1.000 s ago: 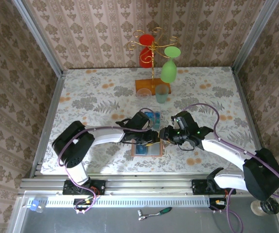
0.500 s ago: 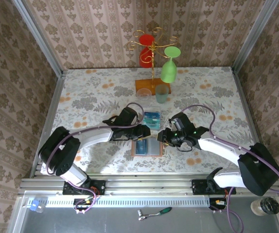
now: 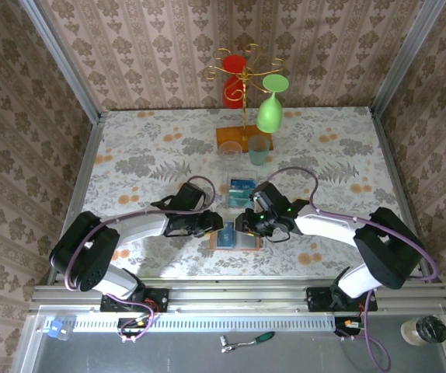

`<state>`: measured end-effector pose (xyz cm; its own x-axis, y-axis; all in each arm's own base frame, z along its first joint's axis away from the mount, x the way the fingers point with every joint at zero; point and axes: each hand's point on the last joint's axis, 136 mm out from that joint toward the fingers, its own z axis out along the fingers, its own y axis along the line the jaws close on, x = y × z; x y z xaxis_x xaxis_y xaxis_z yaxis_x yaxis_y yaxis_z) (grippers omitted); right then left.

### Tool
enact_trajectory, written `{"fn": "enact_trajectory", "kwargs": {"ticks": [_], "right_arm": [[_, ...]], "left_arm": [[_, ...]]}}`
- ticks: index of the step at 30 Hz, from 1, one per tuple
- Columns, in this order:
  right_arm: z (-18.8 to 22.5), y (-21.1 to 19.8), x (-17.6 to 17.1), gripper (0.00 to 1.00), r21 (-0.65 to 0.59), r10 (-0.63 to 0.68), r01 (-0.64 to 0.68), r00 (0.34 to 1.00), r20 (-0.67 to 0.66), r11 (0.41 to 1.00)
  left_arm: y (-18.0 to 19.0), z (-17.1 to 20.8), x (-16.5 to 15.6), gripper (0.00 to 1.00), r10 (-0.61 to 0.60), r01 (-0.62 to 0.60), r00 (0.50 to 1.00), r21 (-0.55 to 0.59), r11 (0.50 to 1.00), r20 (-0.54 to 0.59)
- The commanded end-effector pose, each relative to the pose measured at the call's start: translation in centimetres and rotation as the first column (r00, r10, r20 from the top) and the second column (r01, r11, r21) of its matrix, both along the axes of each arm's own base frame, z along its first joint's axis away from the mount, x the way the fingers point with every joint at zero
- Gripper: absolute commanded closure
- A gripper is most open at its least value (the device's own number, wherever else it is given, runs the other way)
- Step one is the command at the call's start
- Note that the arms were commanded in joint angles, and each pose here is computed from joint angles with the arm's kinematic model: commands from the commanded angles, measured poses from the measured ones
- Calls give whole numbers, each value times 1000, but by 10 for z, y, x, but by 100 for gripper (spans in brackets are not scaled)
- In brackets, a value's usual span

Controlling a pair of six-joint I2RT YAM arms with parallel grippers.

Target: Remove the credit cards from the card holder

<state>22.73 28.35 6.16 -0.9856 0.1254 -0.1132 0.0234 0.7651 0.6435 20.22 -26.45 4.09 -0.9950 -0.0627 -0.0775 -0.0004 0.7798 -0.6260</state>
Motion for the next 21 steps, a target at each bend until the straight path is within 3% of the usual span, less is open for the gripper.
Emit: {"fn": "enact_trajectory", "kwargs": {"ticks": [1, 21], "right_arm": [[8, 11, 7, 70, 13, -6, 5, 1000, 18, 1000], [-6, 21, 4, 70, 7, 18, -18, 1000, -8, 1000]], "left_arm": [[6, -4, -1, 63, -7, 7, 1000, 13, 1000, 10], [2, -11, -11, 68, -21, 21, 999, -1, 1000, -30]]}}
